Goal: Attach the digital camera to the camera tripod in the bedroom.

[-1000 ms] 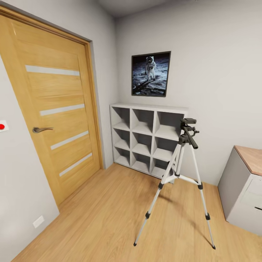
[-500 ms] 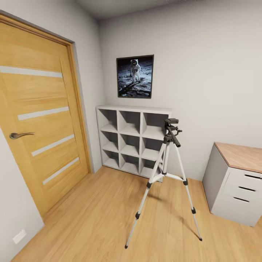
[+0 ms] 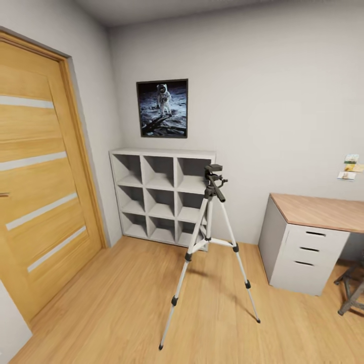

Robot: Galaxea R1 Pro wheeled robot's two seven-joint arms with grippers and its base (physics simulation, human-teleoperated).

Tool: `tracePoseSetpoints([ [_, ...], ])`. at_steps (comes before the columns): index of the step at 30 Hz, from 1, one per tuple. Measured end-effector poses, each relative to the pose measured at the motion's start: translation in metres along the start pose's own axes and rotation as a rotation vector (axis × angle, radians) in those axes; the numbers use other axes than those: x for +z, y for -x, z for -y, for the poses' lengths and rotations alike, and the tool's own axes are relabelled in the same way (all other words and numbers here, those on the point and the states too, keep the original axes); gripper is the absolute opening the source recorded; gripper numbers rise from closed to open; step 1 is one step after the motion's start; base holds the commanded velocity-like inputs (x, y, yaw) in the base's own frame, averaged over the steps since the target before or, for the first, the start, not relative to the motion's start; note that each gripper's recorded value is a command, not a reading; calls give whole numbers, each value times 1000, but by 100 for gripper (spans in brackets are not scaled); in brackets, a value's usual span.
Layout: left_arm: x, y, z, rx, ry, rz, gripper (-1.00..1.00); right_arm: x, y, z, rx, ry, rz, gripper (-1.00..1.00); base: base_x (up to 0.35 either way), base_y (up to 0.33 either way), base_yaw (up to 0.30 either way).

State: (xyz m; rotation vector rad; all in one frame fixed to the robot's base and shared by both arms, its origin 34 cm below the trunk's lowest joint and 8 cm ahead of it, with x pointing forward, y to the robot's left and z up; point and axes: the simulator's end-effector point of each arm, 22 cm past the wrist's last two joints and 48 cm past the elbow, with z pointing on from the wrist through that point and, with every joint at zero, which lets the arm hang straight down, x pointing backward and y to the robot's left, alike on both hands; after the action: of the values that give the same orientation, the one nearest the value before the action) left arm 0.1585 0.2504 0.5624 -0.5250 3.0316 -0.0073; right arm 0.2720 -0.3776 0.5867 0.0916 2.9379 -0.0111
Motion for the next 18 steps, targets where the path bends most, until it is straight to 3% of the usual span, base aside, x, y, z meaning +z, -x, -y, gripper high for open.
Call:
tracePoseSetpoints([
  [2, 0, 3, 2, 1, -3, 7, 100, 0, 1, 0, 0, 0, 2, 100, 0, 0, -290],
  [10, -12, 101, 41, 10, -80, 196, 100, 0, -7, -5, 17, 9, -36, 100, 0, 0, -292],
  [12, -22, 134, 54, 16, -108, 246, 100, 1, -12, -14, 27, 19, -67, 100, 0, 0, -294],
  [13, -34, 164, 69, 24, -138, 270, 100, 4, -17, -36, 45, 47, -95, 100, 0, 0, -294],
  [15, -44, 182, 78, 30, -159, 282, 100, 5, -18, -53, 66, 67, -100, 100, 0, 0, -294],
  [18, -50, 191, 83, 34, -170, 282, 100, 6, -15, -59, 94, 74, -91, 100, 0, 0, -294],
])
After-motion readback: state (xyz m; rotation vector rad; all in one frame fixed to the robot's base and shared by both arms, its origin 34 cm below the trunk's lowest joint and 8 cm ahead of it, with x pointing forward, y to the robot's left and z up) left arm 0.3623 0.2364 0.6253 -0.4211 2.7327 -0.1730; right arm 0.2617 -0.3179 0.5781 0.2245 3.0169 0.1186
